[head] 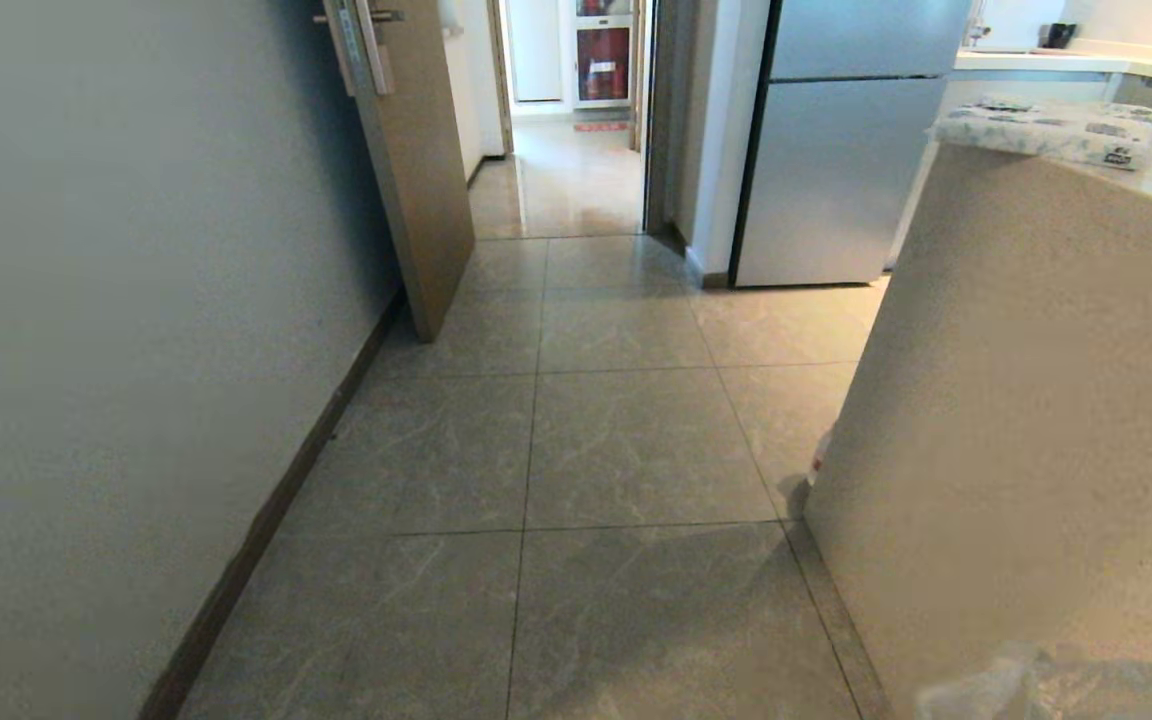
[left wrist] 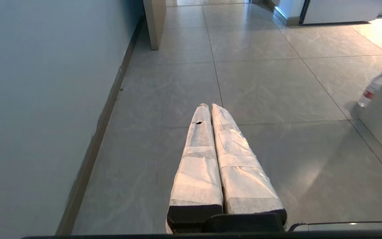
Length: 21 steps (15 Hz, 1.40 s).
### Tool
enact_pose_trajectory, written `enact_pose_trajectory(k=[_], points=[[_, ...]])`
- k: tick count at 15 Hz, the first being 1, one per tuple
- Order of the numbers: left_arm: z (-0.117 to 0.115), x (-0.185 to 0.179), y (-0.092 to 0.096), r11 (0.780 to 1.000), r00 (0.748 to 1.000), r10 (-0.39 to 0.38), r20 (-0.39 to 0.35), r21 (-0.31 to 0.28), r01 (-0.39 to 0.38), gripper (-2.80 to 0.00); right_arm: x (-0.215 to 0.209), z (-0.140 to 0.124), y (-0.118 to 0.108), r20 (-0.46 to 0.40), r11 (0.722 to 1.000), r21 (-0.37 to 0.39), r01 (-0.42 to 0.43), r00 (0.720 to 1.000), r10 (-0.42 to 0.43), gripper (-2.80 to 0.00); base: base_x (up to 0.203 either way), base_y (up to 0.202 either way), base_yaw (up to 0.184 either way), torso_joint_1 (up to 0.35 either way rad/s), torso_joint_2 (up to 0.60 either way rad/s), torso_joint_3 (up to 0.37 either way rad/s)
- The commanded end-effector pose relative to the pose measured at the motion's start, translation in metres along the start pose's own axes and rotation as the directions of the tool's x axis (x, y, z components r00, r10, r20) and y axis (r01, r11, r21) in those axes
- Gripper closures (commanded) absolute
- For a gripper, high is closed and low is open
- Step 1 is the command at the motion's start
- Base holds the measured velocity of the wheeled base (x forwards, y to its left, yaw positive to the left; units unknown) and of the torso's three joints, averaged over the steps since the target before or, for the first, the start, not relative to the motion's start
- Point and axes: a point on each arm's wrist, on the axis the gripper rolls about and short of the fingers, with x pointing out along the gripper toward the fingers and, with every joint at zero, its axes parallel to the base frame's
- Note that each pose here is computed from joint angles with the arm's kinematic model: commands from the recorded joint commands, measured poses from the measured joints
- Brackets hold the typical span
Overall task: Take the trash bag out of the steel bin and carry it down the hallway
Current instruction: Put the trash bag at the door
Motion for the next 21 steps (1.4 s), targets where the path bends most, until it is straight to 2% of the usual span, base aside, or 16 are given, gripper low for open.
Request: enact_pose_trajectory(k=[1, 17, 21], points=[[0.0000, 0.0000, 0.0000, 1.000, 1.000, 0.000, 0.000, 0.001, 0.000, 0.00, 0.0001, 0.0001, 0.0000, -0.001, 1.000, 0.000, 0.000, 1.000, 0.000, 0.00, 0.178, 0.000, 0.002, -0.002, 0.01, 0.007], [0.0001, -0.0001, 0.0000, 1.000, 1.000, 0.000, 0.003, 0.006, 0.000, 0.00, 0.0001, 0.0001, 0.0000, -0.001, 1.000, 0.000, 0.000, 1.000, 0.000, 0.00, 0.191, 0.000, 0.000, 0.003, 0.00, 0.002], [0.0001, 0.0000, 0.0000, 1.000, 1.000, 0.000, 0.001, 0.003, 0.000, 0.00, 0.0001, 0.0001, 0.0000, -0.001, 1.000, 0.000, 0.001, 1.000, -0.001, 0.00, 0.199, -0.107, 0.007, 0.002, 0.00, 0.001]])
